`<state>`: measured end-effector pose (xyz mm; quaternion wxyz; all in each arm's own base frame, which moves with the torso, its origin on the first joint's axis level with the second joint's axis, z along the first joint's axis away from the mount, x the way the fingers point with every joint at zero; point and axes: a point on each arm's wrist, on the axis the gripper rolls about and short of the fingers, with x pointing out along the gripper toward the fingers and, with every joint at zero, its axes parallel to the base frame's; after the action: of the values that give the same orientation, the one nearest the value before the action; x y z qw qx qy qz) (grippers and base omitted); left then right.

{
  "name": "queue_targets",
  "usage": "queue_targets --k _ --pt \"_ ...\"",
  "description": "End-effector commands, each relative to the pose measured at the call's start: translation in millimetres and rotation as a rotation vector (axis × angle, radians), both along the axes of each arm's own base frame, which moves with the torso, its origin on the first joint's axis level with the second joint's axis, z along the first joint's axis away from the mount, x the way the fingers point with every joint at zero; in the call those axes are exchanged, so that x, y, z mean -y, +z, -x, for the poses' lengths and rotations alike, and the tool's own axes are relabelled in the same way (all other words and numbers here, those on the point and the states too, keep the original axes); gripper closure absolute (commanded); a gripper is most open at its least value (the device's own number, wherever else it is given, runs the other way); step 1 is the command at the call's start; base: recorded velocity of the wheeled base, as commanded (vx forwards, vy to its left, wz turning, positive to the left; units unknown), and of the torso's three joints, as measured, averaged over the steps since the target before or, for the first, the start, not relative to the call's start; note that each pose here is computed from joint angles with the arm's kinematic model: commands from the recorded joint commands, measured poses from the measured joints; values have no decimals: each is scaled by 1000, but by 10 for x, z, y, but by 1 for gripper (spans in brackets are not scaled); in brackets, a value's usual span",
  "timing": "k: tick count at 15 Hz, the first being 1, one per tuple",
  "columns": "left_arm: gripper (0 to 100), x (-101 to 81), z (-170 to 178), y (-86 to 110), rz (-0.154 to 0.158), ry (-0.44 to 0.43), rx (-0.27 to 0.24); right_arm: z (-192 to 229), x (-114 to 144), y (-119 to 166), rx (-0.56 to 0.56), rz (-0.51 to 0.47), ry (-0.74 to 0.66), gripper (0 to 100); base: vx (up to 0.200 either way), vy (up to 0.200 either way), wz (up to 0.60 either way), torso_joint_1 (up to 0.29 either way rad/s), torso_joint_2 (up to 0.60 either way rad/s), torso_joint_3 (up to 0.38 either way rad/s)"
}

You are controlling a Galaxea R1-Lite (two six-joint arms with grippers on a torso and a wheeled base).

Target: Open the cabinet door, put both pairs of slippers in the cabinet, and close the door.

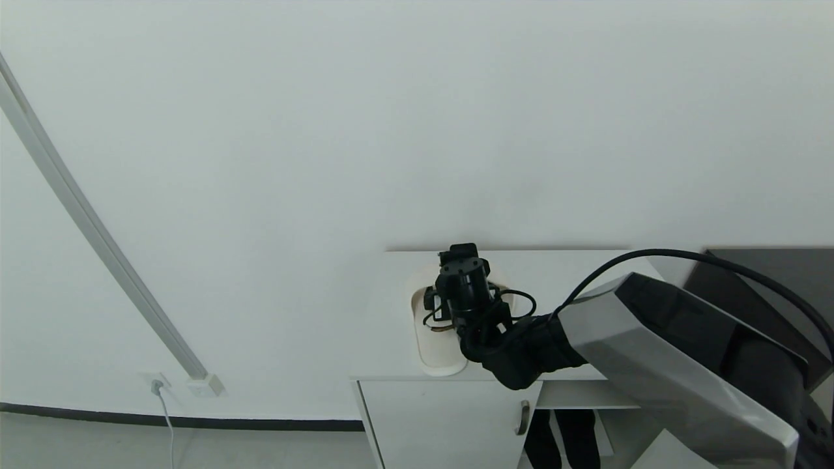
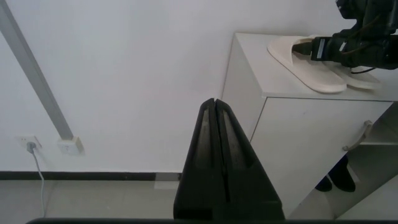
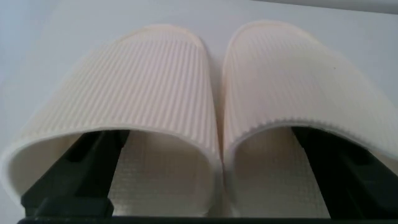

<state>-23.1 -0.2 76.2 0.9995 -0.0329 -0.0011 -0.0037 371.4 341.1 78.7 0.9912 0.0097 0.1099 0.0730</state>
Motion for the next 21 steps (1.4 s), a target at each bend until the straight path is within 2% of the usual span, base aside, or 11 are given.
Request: queue_targets --k 1,4,5,12,16,17,18,19,20,21 --pt "100 0 -1 0 0 1 -1 -60 -39 -56 1 -1 -2 0 0 0 0 0 0 0" --pt "100 0 -1 0 0 1 -1 -75 -43 -62 3 -4 -4 0 0 0 0 0 0 0" --pt "100 0 -1 0 0 1 -1 -79 -47 -58 5 -6 -4 100 0 0 0 0 0 0" --pt "100 0 -1 0 2 1 -1 -106 -17 -23 14 -14 -16 100 0 0 0 0 0 0" --pt "100 0 -1 0 2 1 -1 39 139 346 37 -38 -13 100 0 0 0 0 0 0" --pt "100 0 -1 0 2 1 -1 216 270 509 35 -51 46 100 0 0 0 0 0 0" --pt "100 0 -1 2 2 1 1 292 333 554 39 -54 80 100 0 0 0 0 0 0" --pt "100 0 -1 0 2 1 -1 510 547 645 63 -25 188 100 0 0 0 0 0 0" --pt "100 1 -1 0 2 0 -1 590 669 658 74 -9 229 100 0 0 0 0 0 0" --pt "100 1 -1 0 2 0 -1 805 925 669 79 27 314 100 0 0 0 0 0 0"
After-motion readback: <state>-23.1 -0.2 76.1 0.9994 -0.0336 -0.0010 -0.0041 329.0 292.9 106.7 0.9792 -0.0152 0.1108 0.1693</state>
